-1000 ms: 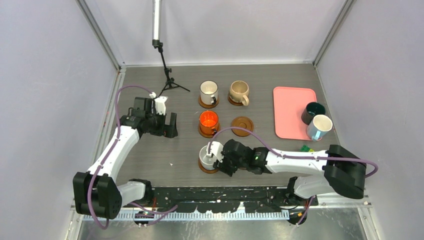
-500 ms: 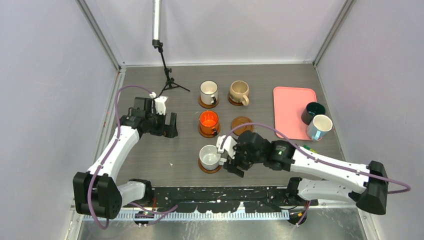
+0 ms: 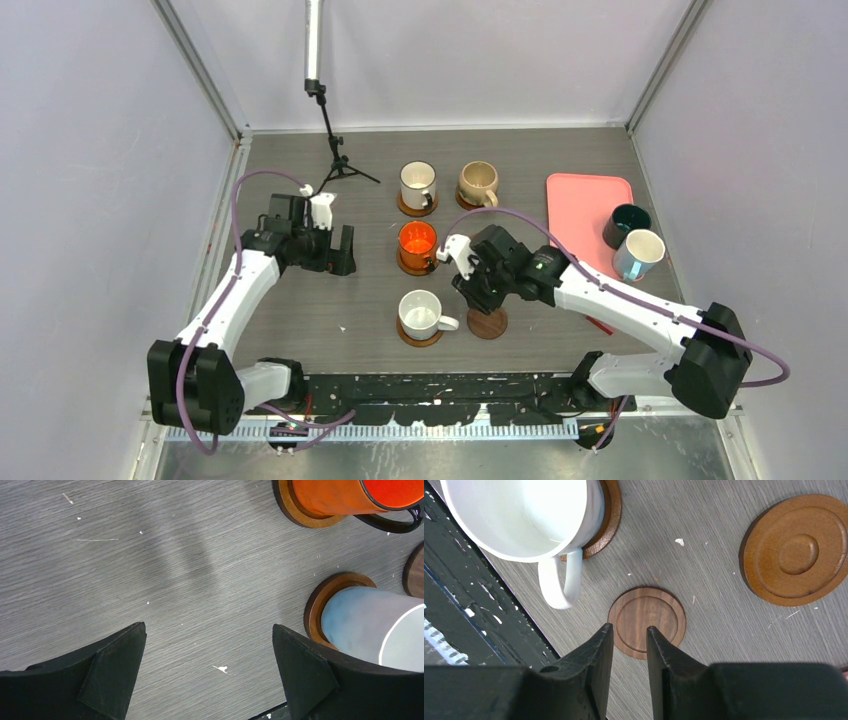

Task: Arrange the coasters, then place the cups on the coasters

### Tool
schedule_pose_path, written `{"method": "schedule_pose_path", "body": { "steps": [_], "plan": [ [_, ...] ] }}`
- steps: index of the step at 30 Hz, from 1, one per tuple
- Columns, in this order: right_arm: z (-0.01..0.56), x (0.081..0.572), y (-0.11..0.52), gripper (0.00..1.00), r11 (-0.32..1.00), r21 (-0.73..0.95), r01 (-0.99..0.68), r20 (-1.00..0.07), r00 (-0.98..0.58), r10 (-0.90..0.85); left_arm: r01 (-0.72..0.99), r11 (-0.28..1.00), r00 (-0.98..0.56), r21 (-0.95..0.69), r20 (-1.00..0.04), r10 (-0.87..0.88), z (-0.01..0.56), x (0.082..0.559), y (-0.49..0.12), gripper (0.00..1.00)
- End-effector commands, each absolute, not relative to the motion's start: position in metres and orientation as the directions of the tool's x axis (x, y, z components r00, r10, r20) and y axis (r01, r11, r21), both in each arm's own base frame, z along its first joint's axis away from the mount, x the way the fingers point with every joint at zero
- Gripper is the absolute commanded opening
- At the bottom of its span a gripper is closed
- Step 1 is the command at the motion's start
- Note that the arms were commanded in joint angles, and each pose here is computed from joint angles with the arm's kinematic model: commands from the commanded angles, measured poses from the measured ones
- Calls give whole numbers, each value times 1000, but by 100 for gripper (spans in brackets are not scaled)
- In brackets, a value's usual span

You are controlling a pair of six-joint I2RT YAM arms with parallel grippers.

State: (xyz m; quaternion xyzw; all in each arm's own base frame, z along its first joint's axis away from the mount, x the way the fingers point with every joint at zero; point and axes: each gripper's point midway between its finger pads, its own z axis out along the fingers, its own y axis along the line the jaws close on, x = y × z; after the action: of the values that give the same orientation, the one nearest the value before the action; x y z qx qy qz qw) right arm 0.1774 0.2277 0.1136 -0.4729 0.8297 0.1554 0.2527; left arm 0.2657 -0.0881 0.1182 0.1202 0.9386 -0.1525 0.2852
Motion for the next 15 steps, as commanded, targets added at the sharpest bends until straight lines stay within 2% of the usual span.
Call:
{"method": "schedule_pose_path", "body": {
  "steps": [1,10,15],
  "plan": [
    [113,182,235,34,482,-4,-876,-583,-389,-713,308,925,-788,-225,-605,115,126,276,-89,100],
    [99,188,248,14,457,-3,-890,-584,-369,-723,289,927,-791,-238,-604,91,125,278,-87,100],
    [87,184,257,10,430,7,-903,-583,-353,-732,279,929,-794,-242,-602,82,123,281,-85,100]
  ]
}}
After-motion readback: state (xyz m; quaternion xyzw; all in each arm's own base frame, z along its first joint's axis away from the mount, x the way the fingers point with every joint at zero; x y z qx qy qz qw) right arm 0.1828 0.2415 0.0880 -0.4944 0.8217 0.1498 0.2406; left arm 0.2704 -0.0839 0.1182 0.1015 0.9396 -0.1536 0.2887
